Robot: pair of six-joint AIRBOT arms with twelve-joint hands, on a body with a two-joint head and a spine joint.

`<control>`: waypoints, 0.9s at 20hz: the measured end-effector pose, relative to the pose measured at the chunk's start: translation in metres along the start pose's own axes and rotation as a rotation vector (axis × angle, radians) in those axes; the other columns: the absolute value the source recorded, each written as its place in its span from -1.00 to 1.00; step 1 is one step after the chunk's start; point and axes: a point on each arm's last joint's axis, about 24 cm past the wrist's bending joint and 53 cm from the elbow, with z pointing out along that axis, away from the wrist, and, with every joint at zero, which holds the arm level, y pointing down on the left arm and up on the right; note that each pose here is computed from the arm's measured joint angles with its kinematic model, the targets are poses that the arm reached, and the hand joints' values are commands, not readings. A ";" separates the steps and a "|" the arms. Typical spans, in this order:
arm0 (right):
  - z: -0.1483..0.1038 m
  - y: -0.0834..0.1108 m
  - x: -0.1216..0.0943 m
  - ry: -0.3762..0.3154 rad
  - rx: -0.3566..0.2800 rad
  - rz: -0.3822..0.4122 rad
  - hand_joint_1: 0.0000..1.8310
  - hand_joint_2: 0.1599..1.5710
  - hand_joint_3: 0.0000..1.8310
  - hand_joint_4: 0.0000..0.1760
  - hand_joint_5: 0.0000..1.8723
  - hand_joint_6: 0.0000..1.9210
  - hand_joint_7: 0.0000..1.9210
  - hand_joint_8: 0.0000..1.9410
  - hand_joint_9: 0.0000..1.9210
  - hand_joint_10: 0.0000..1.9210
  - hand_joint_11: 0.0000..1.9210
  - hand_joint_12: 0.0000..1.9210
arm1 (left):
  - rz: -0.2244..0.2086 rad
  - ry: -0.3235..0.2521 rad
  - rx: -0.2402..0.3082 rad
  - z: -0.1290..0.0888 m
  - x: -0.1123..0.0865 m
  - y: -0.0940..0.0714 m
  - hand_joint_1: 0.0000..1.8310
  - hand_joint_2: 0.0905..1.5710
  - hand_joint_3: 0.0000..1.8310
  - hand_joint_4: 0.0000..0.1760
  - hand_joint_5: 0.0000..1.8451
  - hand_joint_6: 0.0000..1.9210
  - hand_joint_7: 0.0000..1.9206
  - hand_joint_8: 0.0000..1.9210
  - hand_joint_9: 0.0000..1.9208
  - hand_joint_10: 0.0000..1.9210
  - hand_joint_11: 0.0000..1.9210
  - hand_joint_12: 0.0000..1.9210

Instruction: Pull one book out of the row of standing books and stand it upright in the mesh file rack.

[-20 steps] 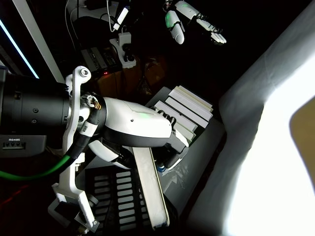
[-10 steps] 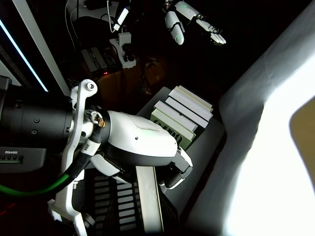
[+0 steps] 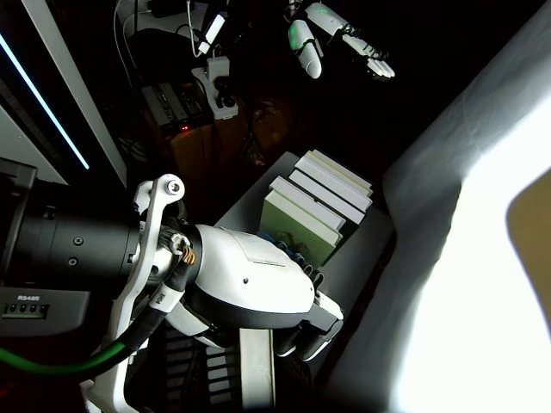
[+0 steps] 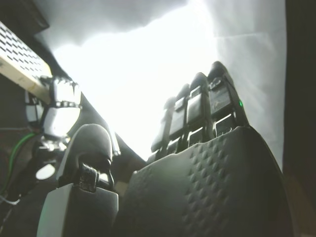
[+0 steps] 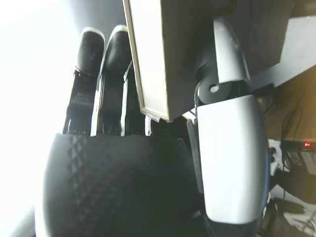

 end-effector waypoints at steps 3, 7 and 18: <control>0.005 -0.002 0.005 0.010 0.008 0.004 0.45 0.56 -1.00 -1.00 -0.31 0.43 -0.21 0.41 -0.32 0.71 -0.53 0.84 | 0.001 -0.002 0.001 0.000 0.000 0.001 -0.85 0.82 -1.00 -0.88 -1.00 -1.00 -1.00 -1.00 -1.00 -1.00 -1.00 -1.00; 0.011 -0.005 0.017 0.039 0.012 0.015 0.35 0.53 -0.99 -1.00 -0.23 0.21 -0.15 0.57 -0.23 0.77 -0.34 0.98 | 0.001 -0.001 0.000 0.000 0.000 0.001 -0.84 0.81 -1.00 -0.96 -1.00 -1.00 -1.00 -1.00 -1.00 -1.00 -1.00 -1.00; 0.023 -0.003 0.033 0.070 0.017 0.017 0.45 0.47 -1.00 -1.00 -0.20 0.14 -0.07 0.32 -0.20 0.57 -0.31 0.88 | 0.002 0.000 0.002 0.000 0.000 0.001 -0.84 0.81 -1.00 -0.75 -1.00 -1.00 -1.00 -1.00 -1.00 -1.00 -1.00 -1.00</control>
